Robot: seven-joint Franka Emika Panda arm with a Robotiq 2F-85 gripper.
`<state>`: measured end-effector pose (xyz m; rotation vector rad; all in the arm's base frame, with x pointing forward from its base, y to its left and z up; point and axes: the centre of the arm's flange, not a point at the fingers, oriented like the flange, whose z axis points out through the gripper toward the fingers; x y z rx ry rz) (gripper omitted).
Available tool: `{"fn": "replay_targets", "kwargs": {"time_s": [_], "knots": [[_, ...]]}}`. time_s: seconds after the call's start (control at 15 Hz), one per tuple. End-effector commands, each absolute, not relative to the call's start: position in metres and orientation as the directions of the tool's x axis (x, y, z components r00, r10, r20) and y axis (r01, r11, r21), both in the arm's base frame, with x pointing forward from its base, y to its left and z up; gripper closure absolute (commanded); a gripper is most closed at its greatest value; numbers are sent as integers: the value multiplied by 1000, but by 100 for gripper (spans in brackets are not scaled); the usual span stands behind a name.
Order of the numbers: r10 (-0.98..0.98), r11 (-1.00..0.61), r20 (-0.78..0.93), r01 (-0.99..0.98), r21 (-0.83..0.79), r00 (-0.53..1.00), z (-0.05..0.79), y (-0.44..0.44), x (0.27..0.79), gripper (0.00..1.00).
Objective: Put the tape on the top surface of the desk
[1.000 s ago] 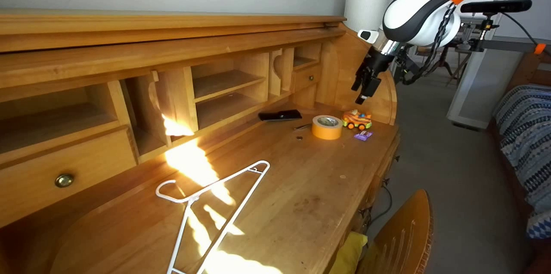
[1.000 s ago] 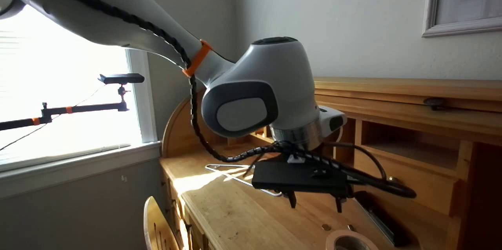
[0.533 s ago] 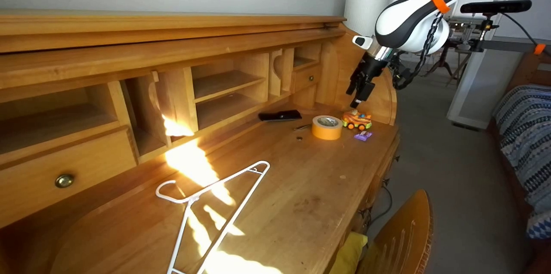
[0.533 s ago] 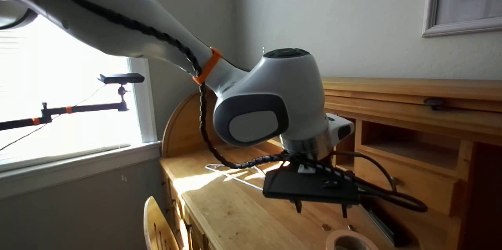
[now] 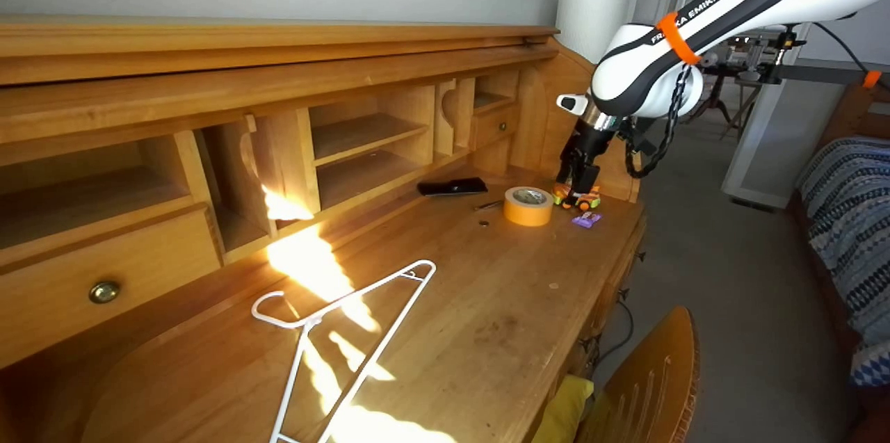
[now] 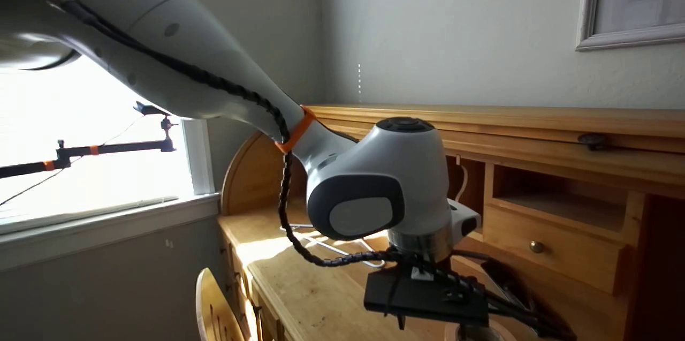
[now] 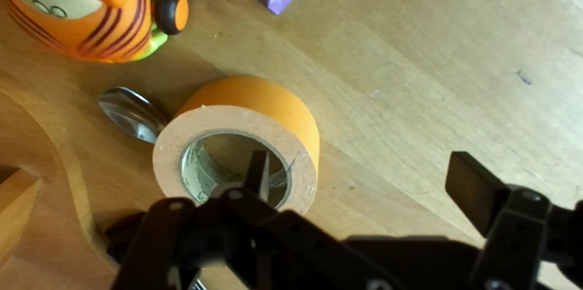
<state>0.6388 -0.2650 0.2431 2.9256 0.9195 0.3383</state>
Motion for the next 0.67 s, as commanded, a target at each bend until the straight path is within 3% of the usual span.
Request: {"fn": "replay_targets", "kwargs": {"time_s": [0.0,0.6], "knots": [[618,-786,162,608,110,769,221,-269,669,0],[750,-660,121,747,76,650,198,-270,709,0]]}}
